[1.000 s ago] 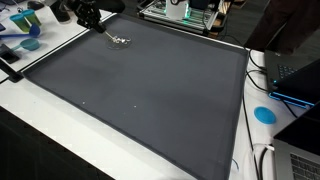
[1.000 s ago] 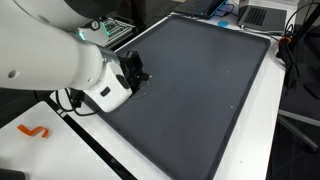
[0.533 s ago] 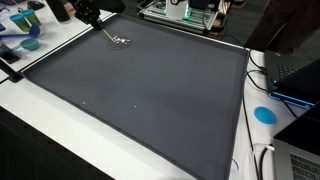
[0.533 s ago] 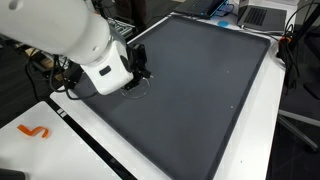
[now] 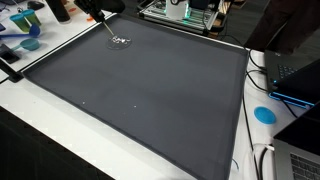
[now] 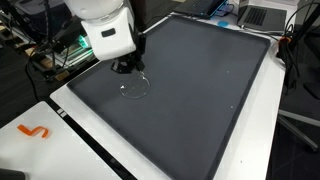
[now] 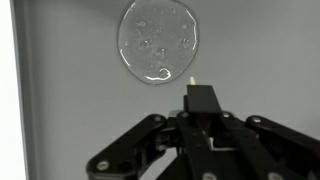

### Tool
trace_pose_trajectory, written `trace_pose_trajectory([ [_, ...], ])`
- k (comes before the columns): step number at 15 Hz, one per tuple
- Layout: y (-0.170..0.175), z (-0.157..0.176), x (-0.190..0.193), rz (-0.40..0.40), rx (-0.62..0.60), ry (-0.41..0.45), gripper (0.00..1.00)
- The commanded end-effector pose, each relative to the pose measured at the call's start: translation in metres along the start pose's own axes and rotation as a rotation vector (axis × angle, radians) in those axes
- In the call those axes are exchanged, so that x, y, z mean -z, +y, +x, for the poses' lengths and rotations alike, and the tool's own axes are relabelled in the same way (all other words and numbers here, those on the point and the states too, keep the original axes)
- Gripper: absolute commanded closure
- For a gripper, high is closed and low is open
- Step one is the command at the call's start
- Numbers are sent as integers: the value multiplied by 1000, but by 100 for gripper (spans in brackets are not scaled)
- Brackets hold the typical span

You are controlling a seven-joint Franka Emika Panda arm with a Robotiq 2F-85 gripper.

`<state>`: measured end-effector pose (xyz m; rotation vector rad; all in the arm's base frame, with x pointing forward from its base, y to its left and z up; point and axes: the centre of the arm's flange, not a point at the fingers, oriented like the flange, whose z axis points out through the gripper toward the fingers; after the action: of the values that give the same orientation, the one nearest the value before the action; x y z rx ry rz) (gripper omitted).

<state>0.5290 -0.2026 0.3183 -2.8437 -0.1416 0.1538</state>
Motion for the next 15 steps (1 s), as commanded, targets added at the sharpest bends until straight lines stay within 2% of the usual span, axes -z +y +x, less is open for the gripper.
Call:
trace_pose_trajectory([
  [1, -27, -17, 9, -103, -58, -38, 96],
  [7, -65, -23, 29, -204, -108, -20, 96],
  [15, -93, -36, 54, -270, -147, 22, 96],
])
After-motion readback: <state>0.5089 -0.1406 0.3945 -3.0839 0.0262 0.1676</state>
